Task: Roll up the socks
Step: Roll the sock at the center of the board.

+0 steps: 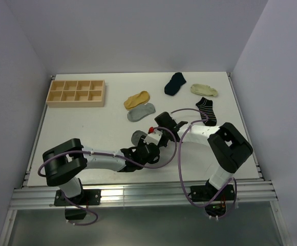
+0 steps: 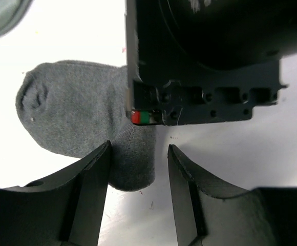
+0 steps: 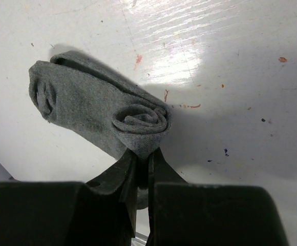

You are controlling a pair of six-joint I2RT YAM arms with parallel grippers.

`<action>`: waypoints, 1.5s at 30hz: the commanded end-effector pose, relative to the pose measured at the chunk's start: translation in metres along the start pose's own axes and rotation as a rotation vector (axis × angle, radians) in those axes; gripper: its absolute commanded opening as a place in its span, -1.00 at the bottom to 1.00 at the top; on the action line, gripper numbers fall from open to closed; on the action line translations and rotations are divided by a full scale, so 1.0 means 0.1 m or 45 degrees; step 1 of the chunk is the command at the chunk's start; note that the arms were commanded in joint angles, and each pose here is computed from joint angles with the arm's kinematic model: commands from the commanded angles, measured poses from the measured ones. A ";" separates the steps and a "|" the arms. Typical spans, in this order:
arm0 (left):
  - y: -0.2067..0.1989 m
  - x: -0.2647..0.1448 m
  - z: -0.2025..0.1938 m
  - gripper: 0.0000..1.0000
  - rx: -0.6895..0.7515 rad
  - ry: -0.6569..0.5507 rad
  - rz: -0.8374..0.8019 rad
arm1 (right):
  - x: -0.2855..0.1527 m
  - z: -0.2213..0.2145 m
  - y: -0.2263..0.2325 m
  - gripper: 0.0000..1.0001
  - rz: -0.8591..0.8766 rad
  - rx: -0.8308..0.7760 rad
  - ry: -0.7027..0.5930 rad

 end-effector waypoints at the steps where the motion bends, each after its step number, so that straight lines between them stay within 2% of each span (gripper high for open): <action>1: -0.07 0.07 0.04 0.04 0.020 -0.021 0.004 | 0.05 -0.03 -0.09 -1.00 -0.075 -0.004 0.030; 10: -0.13 0.15 -0.16 -0.01 0.036 0.058 -0.017 | 0.06 -0.04 -0.08 -1.00 -0.079 0.007 0.045; 13: -0.14 0.18 -0.22 -0.19 0.039 0.083 -0.009 | 0.06 -0.04 -0.06 -1.00 -0.067 0.010 0.049; 14: -0.14 0.19 -0.23 -0.34 0.030 0.089 -0.004 | 0.05 -0.04 -0.06 -1.00 -0.065 0.008 0.052; 16: -0.15 0.18 -0.25 -0.51 0.023 0.097 -0.010 | 0.04 -0.03 -0.03 -1.00 -0.045 0.007 0.045; 17: -0.15 0.17 -0.26 -0.67 0.012 0.100 -0.019 | 0.03 -0.04 -0.03 -1.00 -0.037 0.004 0.044; 18: -0.14 0.15 -0.26 -0.73 0.000 0.099 -0.031 | 0.02 -0.04 -0.03 -1.00 -0.030 0.005 0.041; 21: -0.14 0.10 -0.23 -0.98 -0.068 0.107 -0.078 | -0.03 -0.01 0.01 -0.80 0.032 0.001 0.008; 22: -0.13 0.10 -0.22 -0.99 -0.094 0.111 -0.093 | -0.07 -0.02 0.00 -0.64 0.052 0.001 0.000; 25: -0.10 0.05 -0.17 -0.99 -0.212 0.127 -0.199 | -0.13 0.01 0.00 -0.38 0.097 0.012 -0.040; 27: -0.03 0.03 -0.16 -0.99 -0.295 0.162 -0.277 | -0.17 0.05 0.02 -0.30 0.129 0.020 -0.078; 33: 0.06 0.00 -0.10 -0.99 -0.507 0.231 -0.482 | -0.31 0.14 -0.02 -0.22 0.221 0.081 -0.191; 36: 0.15 0.03 -0.07 -0.99 -0.635 0.253 -0.540 | -0.36 0.16 -0.02 -0.09 0.272 0.101 -0.234; 39: 0.25 0.09 -0.03 -0.99 -0.759 0.290 -0.595 | -0.37 0.16 -0.05 0.03 0.295 0.101 -0.256; 45: 0.28 0.15 0.04 -0.99 -0.872 0.369 -0.672 | -0.27 0.13 -0.12 0.09 0.276 0.117 -0.235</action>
Point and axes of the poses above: each gripper's point midway between its finger pads, its own x axis out along the fingers, its own y axis along the line the jaws close on, z = x × y, the point moved 5 cm from there along -x, back along the fingers, and after that the axes turned 1 degree about x, right-handed, at the moved point
